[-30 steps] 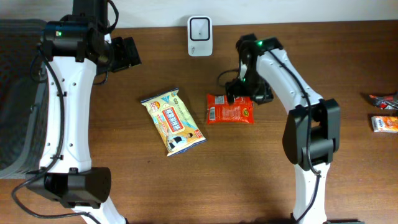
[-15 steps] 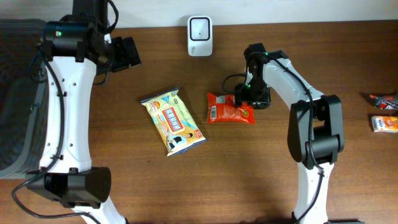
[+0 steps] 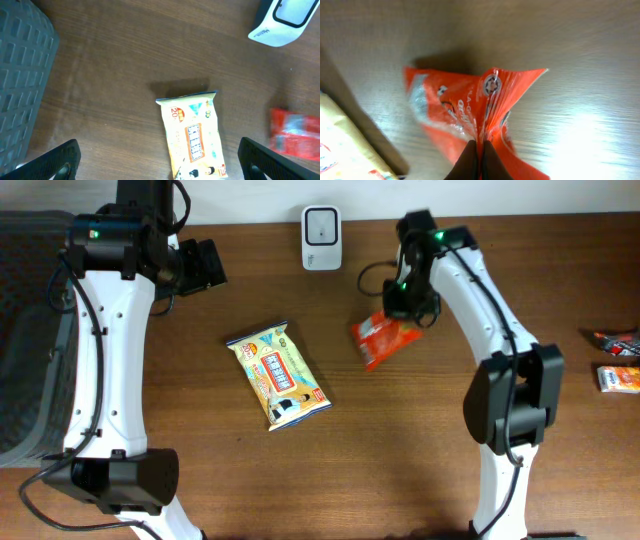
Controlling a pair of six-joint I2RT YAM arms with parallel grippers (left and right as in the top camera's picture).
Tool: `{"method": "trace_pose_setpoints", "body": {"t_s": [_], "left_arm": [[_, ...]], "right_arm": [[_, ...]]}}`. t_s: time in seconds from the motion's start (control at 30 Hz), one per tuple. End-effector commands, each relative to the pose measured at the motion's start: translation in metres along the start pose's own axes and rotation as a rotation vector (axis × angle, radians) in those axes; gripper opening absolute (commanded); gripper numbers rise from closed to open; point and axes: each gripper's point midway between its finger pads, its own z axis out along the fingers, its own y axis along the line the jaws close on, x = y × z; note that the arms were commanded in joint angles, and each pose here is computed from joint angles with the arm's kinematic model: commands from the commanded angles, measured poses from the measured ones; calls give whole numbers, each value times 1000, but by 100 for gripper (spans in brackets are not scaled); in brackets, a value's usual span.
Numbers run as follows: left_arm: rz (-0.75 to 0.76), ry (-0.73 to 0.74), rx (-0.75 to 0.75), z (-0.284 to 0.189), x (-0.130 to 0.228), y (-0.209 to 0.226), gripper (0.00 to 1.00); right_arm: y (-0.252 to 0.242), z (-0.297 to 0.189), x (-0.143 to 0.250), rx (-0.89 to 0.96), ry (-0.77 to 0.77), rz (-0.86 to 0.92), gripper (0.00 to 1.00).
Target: Scan the item barcode
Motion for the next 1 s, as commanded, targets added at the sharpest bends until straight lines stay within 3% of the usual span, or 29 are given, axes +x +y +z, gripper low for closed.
{"method": "trace_pose_setpoints", "body": {"t_s": [0.0, 0.27, 0.43, 0.5, 0.57, 0.63, 0.67, 0.7, 0.73, 0.83, 0.97], "left_arm": [[-10, -2, -11, 1, -1, 2, 99], [-10, -2, -11, 1, -1, 2, 99], [-10, -2, -11, 1, -1, 2, 99], [-10, -2, -11, 1, -1, 2, 99], [-9, -2, -10, 1, -1, 2, 99], [-10, -2, -11, 1, -1, 2, 99], [-10, -2, -11, 1, -1, 2, 99], [-12, -2, -11, 1, -1, 2, 99], [-12, -2, -11, 1, -1, 2, 99], [-12, -2, -11, 1, -1, 2, 99], [-12, -2, -11, 1, -1, 2, 99]], "right_arm": [[-44, -81, -23, 318, -192, -1, 4], [-114, -81, -3, 755, -149, 58, 4], [-119, -38, 15, 746, -88, 84, 4], [-92, -23, 24, 649, -52, 53, 4], [-58, -9, 33, 527, -15, 25, 13], [-16, 4, 44, 391, 22, -10, 11], [5, 8, 50, 344, 26, -12, 23], [27, 13, 55, 282, 33, -39, 73], [42, 16, 57, 238, 34, -54, 95], [57, 9, 54, 196, 19, -73, 99], [15, -7, 29, 162, 3, 69, 98]]}}
